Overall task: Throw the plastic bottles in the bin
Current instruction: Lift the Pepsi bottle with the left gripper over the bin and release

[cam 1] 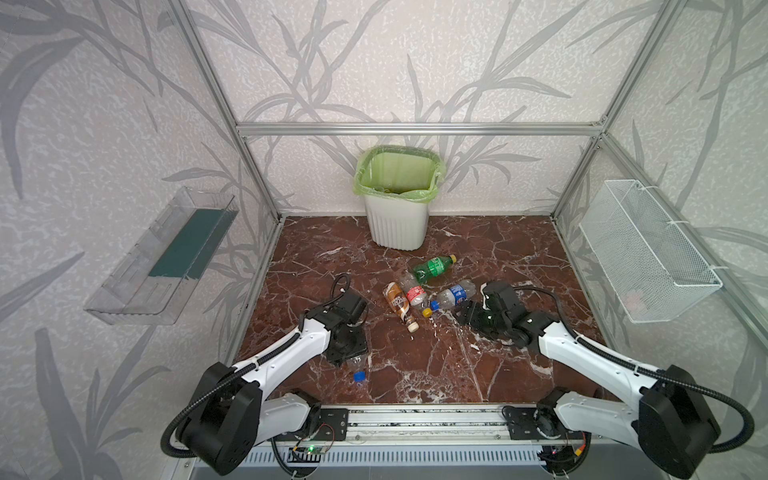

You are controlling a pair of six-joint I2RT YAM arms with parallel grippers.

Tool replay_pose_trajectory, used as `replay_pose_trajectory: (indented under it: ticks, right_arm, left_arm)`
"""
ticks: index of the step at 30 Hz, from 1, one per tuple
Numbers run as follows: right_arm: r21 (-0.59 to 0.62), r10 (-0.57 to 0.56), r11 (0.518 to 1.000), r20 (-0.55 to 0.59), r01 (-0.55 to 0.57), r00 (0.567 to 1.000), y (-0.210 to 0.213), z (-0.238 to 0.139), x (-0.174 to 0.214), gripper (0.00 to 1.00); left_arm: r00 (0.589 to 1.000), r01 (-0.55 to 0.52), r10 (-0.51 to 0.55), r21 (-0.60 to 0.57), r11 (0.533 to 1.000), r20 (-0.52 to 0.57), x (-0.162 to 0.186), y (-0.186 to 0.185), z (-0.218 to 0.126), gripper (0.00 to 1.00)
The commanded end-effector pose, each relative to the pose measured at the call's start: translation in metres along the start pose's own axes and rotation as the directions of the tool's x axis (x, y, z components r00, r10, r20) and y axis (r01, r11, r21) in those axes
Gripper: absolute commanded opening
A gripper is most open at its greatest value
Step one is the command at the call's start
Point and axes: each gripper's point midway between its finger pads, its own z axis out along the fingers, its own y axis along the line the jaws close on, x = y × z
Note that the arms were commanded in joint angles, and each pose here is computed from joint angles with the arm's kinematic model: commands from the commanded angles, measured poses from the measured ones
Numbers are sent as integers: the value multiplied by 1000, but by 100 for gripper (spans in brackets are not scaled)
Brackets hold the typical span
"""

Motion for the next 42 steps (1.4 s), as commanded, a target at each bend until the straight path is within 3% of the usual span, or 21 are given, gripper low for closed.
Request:
replay_pose_trajectory:
  ticks: [1, 7, 10, 13, 15, 17, 19, 21, 23, 25, 26, 29, 33, 37, 42]
  right_arm:
    - [-11, 1, 1000, 9, -1, 1000, 9, -4, -5, 76]
    - [-11, -1, 1000, 12, 1, 1000, 9, -4, -5, 76]
    - [-12, 0, 1000, 12, 0, 1000, 9, -5, -5, 76]
    - [-10, -4, 1000, 19, 4, 1000, 10, -9, -7, 76]
    - [-8, -8, 1000, 27, 8, 1000, 10, -14, -8, 76]
    - [-2, -10, 1000, 41, 10, 999, 9, -22, -9, 76]
    - [8, -7, 1000, 62, 7, 998, 6, -31, -10, 76]
    - [8, -4, 1000, 89, 4, 996, 3, -41, -12, 76]
    - [22, -2, 1000, 110, -1, 994, -3, -49, -11, 76]
    - [31, -1, 1000, 121, -3, 993, -8, -54, -10, 76]
    - [35, 4, 999, 124, -8, 992, -10, -55, -10, 76]
    - [36, 14, 999, 127, -19, 992, -15, -53, -8, 76]
    - [34, 17, 999, 110, -21, 994, -15, -46, -6, 76]
    - [27, 24, 999, 98, -27, 995, -12, -39, -7, 76]
    - [20, 45, 999, 93, -47, 995, -7, -35, -9, 76]
  left_arm:
    - [1000, -3, 3, 5, 1000, 21, -5, -3, -8, 55]
    - [995, -22, 20, 28, 999, 95, -32, -23, -42, 55]
    - [969, -90, 63, 102, 991, 238, -74, -58, -92, 56]
    - [914, -173, 65, 239, 956, 400, -136, -112, -170, 57]
    - [849, -224, 24, 318, 921, 527, -190, -149, -238, 58]
    - [735, -316, -42, 396, 862, 677, -241, -188, -327, 61]
    - [596, -358, -126, 402, 842, 793, -280, -204, -394, 75]
    - [523, -379, -218, 454, 806, 824, -309, -212, -432, 84]
    - [530, -435, -276, 537, 723, 802, -316, -218, -448, 96]
    - [585, -445, -246, 559, 700, 773, -306, -221, -442, 99]
    - [602, -450, -195, 531, 719, 774, -294, -218, -438, 99]
    - [604, -443, -62, 400, 803, 794, -252, -196, -426, 99]
    - [581, -422, -112, 416, 806, 806, -203, -152, -397, 99]
    - [692, -309, -72, 385, 870, 719, -159, -105, -328, 97]
    - [798, -197, -84, 391, 899, 597, -118, -69, -248, 96]
